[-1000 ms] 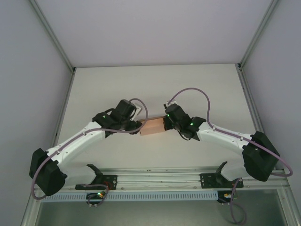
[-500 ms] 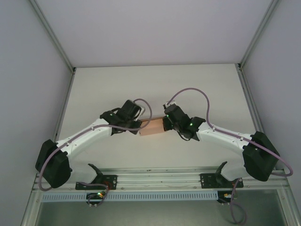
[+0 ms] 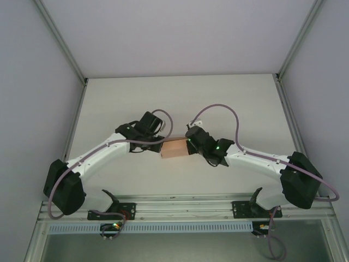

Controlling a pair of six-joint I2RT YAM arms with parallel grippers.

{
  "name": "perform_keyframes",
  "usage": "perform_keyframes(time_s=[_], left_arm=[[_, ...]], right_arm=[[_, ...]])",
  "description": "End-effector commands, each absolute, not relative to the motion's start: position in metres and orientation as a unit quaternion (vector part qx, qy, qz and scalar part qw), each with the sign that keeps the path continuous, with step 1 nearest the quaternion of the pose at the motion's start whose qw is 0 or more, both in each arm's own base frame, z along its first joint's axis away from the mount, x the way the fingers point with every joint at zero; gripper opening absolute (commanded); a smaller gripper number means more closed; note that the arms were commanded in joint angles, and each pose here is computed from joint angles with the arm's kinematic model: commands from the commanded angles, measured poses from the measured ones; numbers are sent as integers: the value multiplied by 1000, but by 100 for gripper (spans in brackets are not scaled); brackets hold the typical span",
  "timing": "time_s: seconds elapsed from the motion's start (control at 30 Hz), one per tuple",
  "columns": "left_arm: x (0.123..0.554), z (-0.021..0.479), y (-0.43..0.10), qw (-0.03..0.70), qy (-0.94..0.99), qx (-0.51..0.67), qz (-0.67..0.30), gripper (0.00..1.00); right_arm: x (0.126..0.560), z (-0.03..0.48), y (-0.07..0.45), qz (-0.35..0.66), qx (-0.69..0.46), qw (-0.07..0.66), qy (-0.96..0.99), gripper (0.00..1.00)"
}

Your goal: Assemble paper box

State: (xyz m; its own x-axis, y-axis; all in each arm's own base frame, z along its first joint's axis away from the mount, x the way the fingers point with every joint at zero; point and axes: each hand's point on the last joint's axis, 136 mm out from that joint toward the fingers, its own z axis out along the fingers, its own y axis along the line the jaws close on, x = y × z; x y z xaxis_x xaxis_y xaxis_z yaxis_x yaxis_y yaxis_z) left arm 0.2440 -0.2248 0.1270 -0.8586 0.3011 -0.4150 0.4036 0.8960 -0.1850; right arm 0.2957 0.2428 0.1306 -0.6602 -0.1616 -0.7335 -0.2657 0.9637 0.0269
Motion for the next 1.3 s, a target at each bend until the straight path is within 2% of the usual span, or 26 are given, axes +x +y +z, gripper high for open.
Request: perform_keyframes(time_s=[0.0,0.17,0.3,0.47,0.67,1.03,1.1,1.17,1.27], left_arm=[[228,132,-244,122,957,145,-217,0],[229,132,-244,97,961,85,-246,0],[227,117,-240,87,969,72,-220,0],[231,105,-216,115,982,80,-129,0],[222,89,-213,123,982,107,-91,0],[196,53,-212,138,977,128,-105,0],[197,52,-212,140,977,131,-99,0],[199,53,-215,145,975,139,-98,0],[199,55,-218,150,972,150,-102,0]], right_arm=[[278,99,225,-5,-133,353,926,0],[275,100,226,-16,-133,362,923,0],[273,99,234,-6,-138,366,920,0],[272,99,234,-8,-140,369,919,0],[272,102,235,-4,-138,375,917,0],[266,105,246,16,-151,412,899,1],[265,109,250,30,-152,413,898,12],[265,115,255,45,-155,415,895,31],[269,140,257,72,-145,439,884,47]])
